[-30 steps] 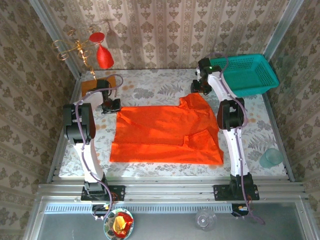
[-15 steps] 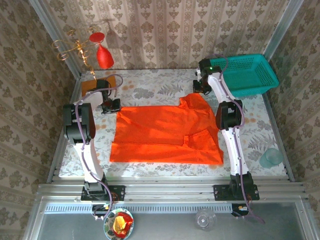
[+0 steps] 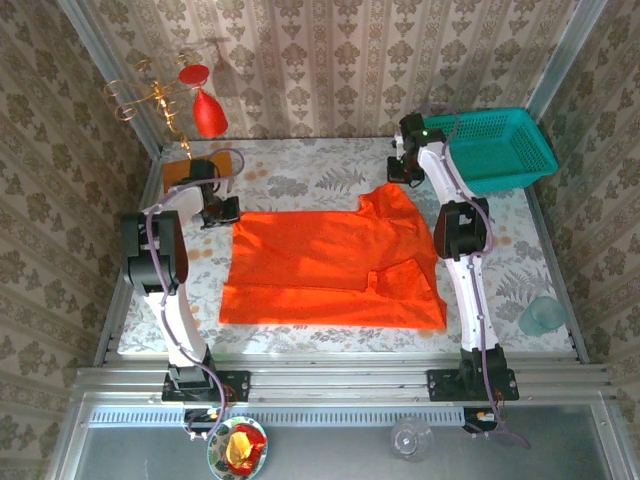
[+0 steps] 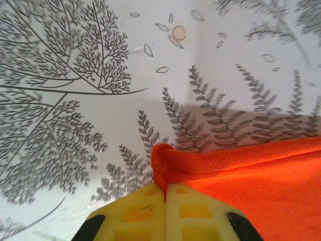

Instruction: Fold the inside-out t-shirt

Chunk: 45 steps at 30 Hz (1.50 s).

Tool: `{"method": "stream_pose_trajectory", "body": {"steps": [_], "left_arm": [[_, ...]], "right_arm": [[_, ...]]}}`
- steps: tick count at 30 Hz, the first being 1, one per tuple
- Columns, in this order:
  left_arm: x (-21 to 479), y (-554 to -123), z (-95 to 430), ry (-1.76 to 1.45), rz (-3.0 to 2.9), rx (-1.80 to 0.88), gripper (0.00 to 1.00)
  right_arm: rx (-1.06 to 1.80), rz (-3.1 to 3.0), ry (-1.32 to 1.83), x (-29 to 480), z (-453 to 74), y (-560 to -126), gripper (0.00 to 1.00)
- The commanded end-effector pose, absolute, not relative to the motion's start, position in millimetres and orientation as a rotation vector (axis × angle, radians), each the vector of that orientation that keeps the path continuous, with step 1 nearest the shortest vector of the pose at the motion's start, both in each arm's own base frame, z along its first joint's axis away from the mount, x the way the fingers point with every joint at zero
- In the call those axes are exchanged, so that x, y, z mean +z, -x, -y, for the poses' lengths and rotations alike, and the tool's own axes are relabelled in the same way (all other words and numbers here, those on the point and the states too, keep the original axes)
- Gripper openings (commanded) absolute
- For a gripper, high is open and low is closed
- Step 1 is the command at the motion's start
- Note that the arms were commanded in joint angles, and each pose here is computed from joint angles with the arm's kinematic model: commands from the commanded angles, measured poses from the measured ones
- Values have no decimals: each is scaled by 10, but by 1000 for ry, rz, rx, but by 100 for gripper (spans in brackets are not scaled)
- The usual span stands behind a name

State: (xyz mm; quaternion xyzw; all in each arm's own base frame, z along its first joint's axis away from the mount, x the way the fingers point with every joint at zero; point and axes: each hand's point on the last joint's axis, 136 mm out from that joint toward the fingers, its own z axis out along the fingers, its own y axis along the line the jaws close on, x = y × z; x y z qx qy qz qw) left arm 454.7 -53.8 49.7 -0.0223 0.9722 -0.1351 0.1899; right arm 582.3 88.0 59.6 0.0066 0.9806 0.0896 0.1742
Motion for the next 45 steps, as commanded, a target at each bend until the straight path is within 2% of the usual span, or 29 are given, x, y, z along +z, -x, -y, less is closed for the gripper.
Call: {"method": "stream_pose_trajectory", "body": {"steps": [1,8,17,28,36,38,39,40,41,42,45], "left_arm": [[904,-4666,493,84,-2605,-392,0],[1026,-4624,518,99,-2565,-423,0],[1154,-4328,401,179,-2481,-395,0],[1093,-3671,281,308,-2407,-380,0],[861,-3242,323,407,-2432,-440,6],[813,-3136,301,442,-2433,-431,9],[798,-3081,288,461,-2428,-426,16],[799,-3025,269,477,-2424,-421,26],[802,-2968,249,488,-2430,-410,33],[826,-2907,221,500,-2434,-394,35],[957,-2796,146,519,-2408,-352,42]], "right_arm": [[311,-2628,-40,1473,-883,-5805,0],[350,-2635,-44,1818,-889,-5441,0],[398,-2613,-131,2011,-846,-4608,0],[450,-2680,-281,1488,-768,-3417,0],[422,-2742,-354,1101,-712,-2826,0],[379,-2763,-394,977,-663,-2704,0],[351,-2766,-415,938,-632,-2653,0],[340,-2769,-426,907,-618,-2597,5],[341,-2769,-432,906,-617,-2560,16],[348,-2766,-433,918,-626,-2523,25],[361,-2733,-414,1034,-665,-2496,29]]}}
